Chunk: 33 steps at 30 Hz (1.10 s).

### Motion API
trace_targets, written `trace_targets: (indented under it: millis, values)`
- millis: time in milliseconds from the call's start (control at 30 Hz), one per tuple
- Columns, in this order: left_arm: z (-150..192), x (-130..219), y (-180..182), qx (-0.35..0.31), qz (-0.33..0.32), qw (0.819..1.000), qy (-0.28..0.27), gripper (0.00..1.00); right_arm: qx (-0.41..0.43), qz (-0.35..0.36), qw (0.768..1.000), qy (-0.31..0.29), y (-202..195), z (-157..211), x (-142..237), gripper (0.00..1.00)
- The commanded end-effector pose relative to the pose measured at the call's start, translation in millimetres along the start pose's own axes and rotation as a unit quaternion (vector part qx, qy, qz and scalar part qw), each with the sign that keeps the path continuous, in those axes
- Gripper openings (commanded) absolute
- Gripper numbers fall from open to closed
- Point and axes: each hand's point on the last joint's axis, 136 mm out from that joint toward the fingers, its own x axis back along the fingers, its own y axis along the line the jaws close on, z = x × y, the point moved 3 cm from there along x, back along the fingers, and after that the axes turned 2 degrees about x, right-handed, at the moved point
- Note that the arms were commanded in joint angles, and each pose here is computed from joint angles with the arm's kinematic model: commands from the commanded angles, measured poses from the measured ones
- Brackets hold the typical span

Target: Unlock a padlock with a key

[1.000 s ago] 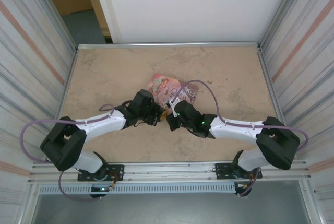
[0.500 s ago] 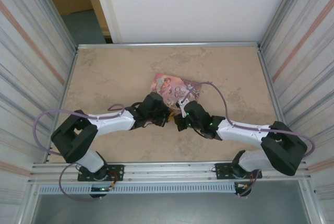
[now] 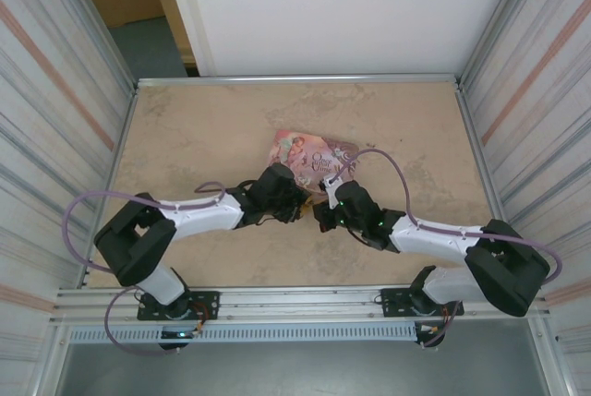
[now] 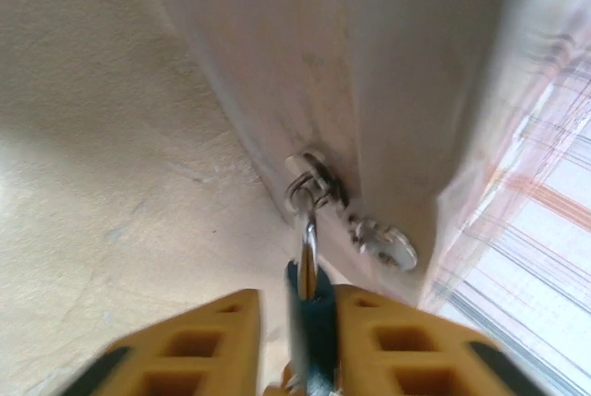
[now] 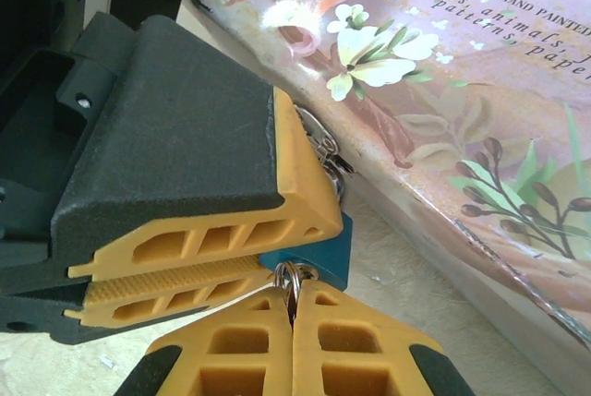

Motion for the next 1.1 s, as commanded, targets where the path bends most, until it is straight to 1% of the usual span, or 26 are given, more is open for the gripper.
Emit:
trace_targets:
  millis: [0, 133, 233, 333, 467, 600, 700, 833, 1067]
  values:
    - [0.4, 16.5, 10.9, -0.03, -0.036, 0.999, -0.019, 0.38, -0.019, 0.045, 0.999, 0.012, -22.5, 10.2, 0.2, 0.0]
    - [-9.8, 30.7, 9.7, -0.049, -0.03, 0.997, -0.045, 0.49, -0.03, 0.041, 0.999, 0.017, -24.8, 12.0, 0.6, 0.0]
    - [-17.3, 43.5, 11.8, -0.061, -0.034, 0.995, -0.067, 0.55, -0.05, 0.032, 0.998, 0.015, -26.4, 11.8, 2.1, 0.0]
    - [-25.3, 60.1, 8.5, -0.09, -0.036, 0.99, -0.101, 0.59, -0.079, 0.018, 0.997, 0.014, -26.5, 11.4, 4.3, 0.0]
    - [-35.8, 86.5, -6.2, -0.151, -0.036, 0.975, -0.16, 0.61, -0.132, 0.008, 0.991, 0.014, -29.4, 10.5, 10.0, 0.0]
    - [-41.0, 110.0, -23.4, -0.214, -0.042, 0.95, -0.222, 0.62, -0.199, 0.001, 0.98, 0.015, -32.2, 13.8, 16.6, 0.0]
    - [-39.9, 119.5, -36.5, -0.253, -0.04, 0.933, -0.253, 0.62, -0.252, -0.001, 0.968, 0.021, -36.6, 20.9, 18.8, 0.0]
    - [-38.6, 126.4, -47.9, -0.278, -0.039, 0.92, -0.273, 0.62, -0.302, 0.008, 0.953, 0.038, -42.9, 36.3, 18.7, 0.0]
    - [-45.1, 138.2, -47.9, -0.285, -0.048, 0.909, -0.301, 0.62, -0.329, 0.029, 0.942, 0.052, -51.8, 45.2, 17.9, 0.0]
